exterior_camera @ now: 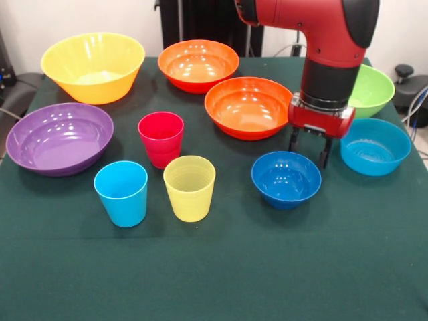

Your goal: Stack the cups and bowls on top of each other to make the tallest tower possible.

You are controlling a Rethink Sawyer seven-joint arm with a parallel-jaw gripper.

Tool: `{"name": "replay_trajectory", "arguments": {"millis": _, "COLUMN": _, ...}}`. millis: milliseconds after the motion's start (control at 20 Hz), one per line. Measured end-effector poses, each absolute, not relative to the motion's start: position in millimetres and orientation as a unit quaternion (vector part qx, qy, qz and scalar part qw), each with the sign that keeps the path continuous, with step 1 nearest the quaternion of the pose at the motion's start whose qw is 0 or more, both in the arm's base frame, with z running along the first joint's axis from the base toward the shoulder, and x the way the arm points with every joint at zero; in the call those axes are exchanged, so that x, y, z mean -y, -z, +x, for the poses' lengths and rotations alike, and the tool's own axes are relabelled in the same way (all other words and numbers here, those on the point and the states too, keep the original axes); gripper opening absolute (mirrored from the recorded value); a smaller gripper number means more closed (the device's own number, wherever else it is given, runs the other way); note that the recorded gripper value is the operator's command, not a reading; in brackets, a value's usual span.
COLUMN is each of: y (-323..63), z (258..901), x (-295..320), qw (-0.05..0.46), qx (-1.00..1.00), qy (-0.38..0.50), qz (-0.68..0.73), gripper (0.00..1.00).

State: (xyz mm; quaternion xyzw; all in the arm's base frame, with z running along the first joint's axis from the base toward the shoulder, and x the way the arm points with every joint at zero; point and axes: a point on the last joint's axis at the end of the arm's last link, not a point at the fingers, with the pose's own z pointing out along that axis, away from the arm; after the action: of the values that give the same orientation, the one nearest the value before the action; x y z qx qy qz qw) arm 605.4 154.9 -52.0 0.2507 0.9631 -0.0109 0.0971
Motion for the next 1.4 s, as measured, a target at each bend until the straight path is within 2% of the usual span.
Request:
{"name": "replay_trajectory", "arguments": {"millis": 950, "y": 60.5, "z": 601.7, "x": -156.7, "qw": 0.108, "qx": -0.964, "qy": 0.02, "qz": 0.242, "gripper": 1.0}}
{"name": "replay_trajectory", "arguments": {"millis": 1400, "y": 56.6, "z": 637.9, "x": -136.2, "qw": 0.136, "qx": -0.957, "qy": 0.016, "qz": 0.254, "gripper": 1.0}}
